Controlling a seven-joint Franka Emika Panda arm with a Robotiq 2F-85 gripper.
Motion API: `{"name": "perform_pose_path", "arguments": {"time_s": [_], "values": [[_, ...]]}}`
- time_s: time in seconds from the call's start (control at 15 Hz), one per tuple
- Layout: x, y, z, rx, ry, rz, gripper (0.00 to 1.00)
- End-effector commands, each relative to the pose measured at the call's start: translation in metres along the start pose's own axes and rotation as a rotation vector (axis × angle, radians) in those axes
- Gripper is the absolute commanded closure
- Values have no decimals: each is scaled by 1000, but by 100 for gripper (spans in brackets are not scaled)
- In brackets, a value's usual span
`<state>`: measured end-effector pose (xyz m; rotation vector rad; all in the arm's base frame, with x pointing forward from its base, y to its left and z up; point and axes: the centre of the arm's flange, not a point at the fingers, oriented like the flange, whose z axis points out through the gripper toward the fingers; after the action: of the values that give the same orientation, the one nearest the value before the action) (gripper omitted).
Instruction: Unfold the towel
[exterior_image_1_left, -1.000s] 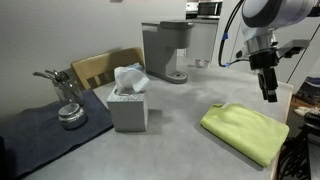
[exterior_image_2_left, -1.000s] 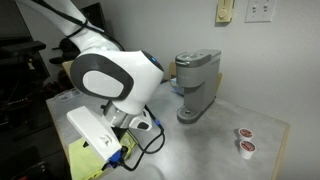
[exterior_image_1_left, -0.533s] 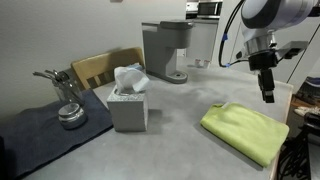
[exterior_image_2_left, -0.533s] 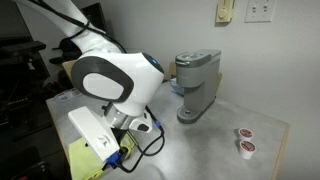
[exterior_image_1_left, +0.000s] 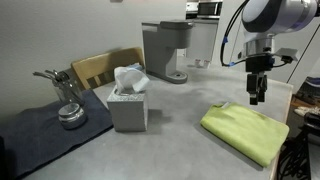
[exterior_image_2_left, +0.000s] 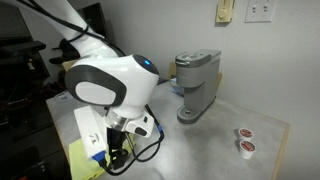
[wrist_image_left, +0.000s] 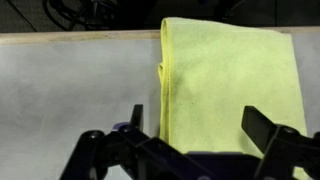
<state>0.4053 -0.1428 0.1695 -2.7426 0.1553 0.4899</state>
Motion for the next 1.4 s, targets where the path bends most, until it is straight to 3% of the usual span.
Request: {"name": "perform_pose_path", "arguments": {"time_s": [0.0, 0.6, 1.2, 1.33], "values": [[-6, -1, 10, -10, 15, 52, 0], [-1, 21, 33, 34, -23, 88, 0], [6, 36, 38, 150, 78, 231, 0], [7, 36, 38, 157, 85, 240, 5]]}}
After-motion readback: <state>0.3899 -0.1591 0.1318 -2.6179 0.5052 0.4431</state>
